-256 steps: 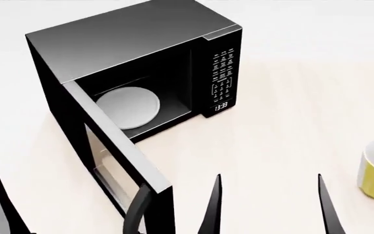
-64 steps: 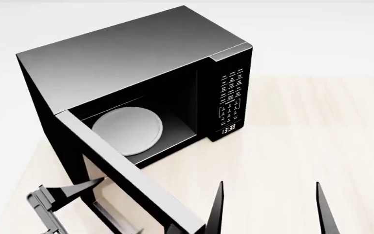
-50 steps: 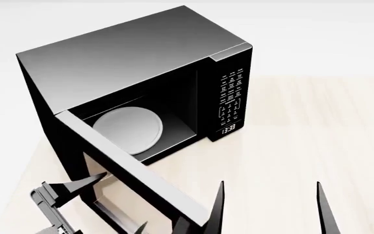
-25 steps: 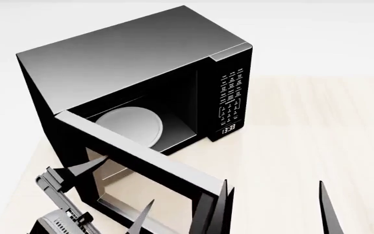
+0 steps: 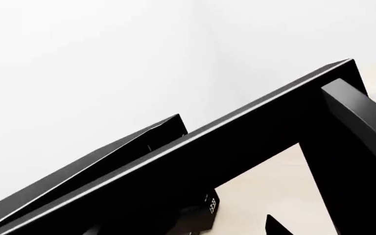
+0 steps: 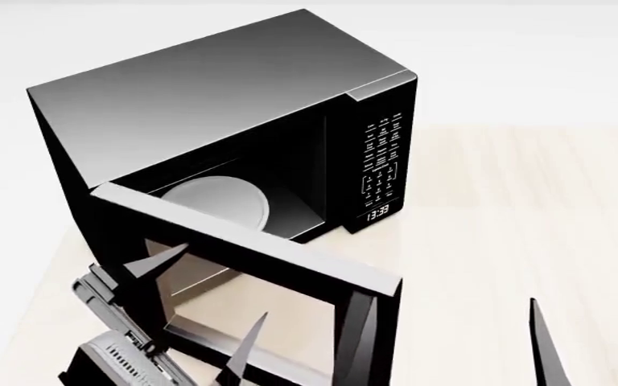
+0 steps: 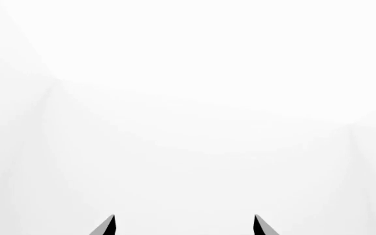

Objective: Close the microwave.

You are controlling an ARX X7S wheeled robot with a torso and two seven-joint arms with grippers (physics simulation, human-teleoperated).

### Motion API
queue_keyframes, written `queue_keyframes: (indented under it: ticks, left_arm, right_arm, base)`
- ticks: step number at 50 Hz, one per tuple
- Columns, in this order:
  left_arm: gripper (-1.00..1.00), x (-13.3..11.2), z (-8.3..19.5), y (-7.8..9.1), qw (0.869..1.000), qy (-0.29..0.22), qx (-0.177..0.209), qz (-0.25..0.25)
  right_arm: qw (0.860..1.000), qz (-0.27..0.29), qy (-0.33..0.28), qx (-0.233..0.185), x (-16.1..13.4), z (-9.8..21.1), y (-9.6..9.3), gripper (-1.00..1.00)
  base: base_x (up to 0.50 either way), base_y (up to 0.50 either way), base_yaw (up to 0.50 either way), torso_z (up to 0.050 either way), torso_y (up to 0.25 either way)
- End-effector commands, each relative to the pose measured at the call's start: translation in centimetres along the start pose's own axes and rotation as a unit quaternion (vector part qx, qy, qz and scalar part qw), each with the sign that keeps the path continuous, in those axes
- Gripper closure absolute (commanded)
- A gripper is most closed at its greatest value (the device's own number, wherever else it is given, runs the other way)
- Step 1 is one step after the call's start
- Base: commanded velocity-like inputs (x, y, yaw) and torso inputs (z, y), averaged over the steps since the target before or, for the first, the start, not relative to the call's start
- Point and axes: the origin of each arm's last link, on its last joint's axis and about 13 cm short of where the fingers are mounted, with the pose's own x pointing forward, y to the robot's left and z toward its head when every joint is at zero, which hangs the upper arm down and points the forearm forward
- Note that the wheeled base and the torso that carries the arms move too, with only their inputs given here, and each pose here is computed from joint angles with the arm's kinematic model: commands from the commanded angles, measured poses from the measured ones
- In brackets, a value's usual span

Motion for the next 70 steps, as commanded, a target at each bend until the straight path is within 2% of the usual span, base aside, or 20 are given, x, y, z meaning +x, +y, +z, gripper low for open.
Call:
queue_keyframes:
  ticks: [1, 16, 43, 70]
  left_arm:
    - [-1.00, 1.2, 0.5, -0.2, 1.000, -0.015, -0.002, 0.007]
    - [-1.00, 2.3, 0.5, 0.3, 0.999, -0.015, 0.003, 0.035]
    - [-1.00, 3.4, -0.4, 0.5, 0.998, -0.001, 0.008, 0.056]
    - [-1.00, 4.8, -1.2, 1.3, 0.993, 0.011, 0.023, 0.113]
  right_arm:
    - [1.000, -0.001, 0.000, 0.000, 0.0, -0.1, -0.1, -1.00]
    - [1.000, -0.001, 0.001, -0.001, 0.0, -0.1, -0.1, -1.00]
    - [1.000, -0.003, 0.000, -0.001, 0.1, -0.1, -0.2, -1.00]
    - [1.000, -0.005, 0.003, 0.000, 0.2, 0.0, -0.3, -1.00]
  base:
    - [0.00, 0.00, 0.00, 0.000, 0.000]
    - [0.00, 0.00, 0.00, 0.000, 0.001]
    - [0.00, 0.00, 0.00, 0.000, 0.000]
    - [0.00, 0.00, 0.00, 0.000, 0.001]
